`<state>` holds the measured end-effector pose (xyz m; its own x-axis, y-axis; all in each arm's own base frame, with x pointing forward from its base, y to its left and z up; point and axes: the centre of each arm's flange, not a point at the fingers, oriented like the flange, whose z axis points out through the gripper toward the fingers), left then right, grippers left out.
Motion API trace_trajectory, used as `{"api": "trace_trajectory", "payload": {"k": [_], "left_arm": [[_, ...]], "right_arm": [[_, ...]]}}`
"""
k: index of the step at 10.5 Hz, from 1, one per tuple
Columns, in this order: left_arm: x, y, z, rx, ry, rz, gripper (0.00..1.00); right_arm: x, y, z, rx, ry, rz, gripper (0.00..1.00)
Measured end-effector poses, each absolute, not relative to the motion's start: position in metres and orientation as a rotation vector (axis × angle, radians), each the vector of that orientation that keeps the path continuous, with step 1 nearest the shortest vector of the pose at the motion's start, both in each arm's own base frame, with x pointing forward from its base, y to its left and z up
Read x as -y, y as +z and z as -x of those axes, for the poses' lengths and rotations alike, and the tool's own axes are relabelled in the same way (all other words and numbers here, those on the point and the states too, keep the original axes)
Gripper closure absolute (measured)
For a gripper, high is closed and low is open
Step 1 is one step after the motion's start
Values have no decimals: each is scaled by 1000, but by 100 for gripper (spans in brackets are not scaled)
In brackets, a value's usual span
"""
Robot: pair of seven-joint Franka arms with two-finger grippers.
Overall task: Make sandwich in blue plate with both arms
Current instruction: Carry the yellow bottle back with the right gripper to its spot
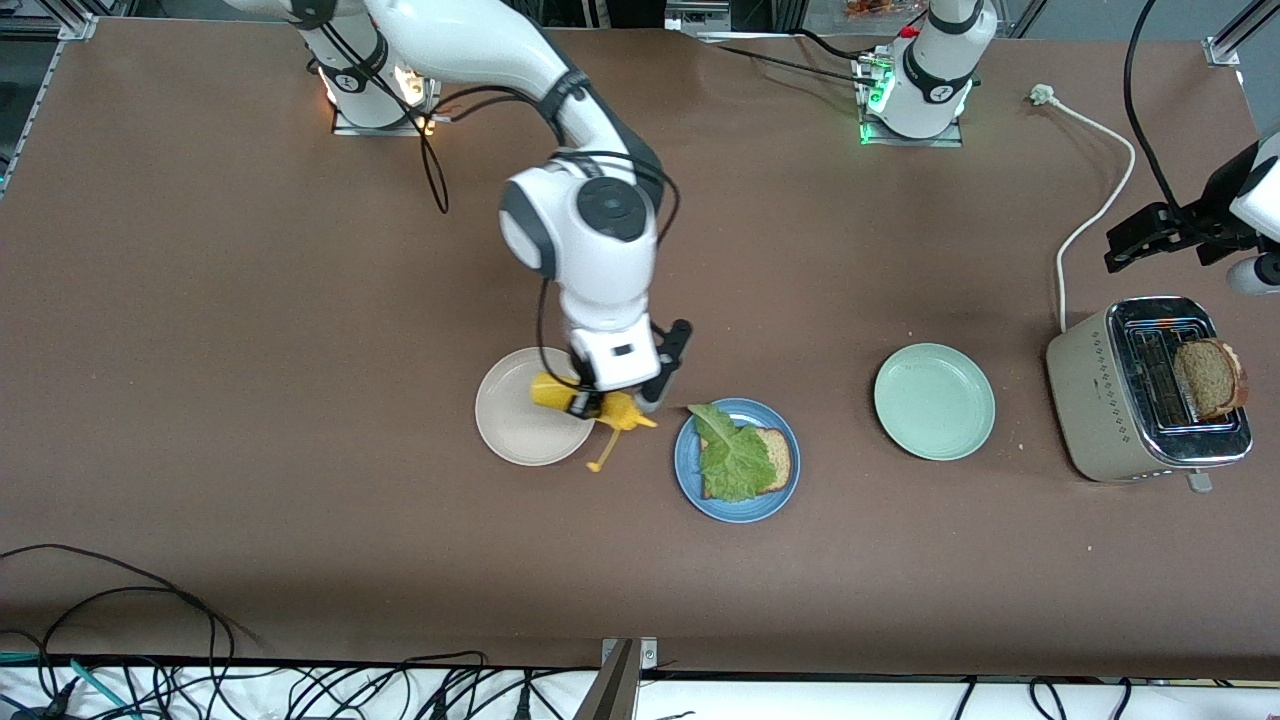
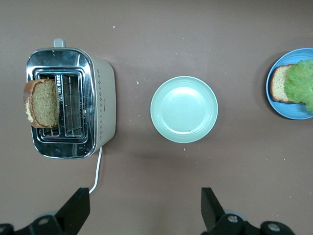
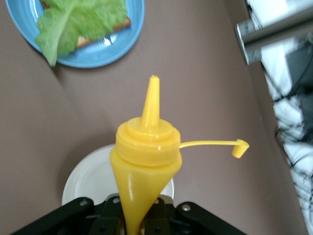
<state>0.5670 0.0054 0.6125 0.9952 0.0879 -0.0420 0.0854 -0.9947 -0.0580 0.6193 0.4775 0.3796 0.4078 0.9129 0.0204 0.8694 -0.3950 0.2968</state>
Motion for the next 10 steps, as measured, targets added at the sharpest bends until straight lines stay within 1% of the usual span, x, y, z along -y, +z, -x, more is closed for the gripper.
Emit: {"api": "trace_trajectory", "payload": {"k": [2,3,4,6,7,8,10], "left_arm": [[-11,601,-573,148,97,3078,0],[-17,594,-576,165,112,3076,0],[-24,584,-581,184,134,3072,0],[-37,555,-594,215,193,3063,0],[-43,544,-598,230,214,3060,0],[-48,536,-601,240,233,3056,0],[-59,523,-605,203,264,3020,0]], "right_arm": [[-394,421,-643,-1511,119,-2652,94],[-346,435,-651,-1494,60,-2736,94],[-298,447,-652,-1487,17,-2800,94],[-205,453,-644,-1549,-44,-2920,94],[-158,446,-638,-1621,-49,-2966,94],[-115,437,-634,-1720,-23,-3005,94],[-35,411,-628,-1958,125,-3072,94]]}}
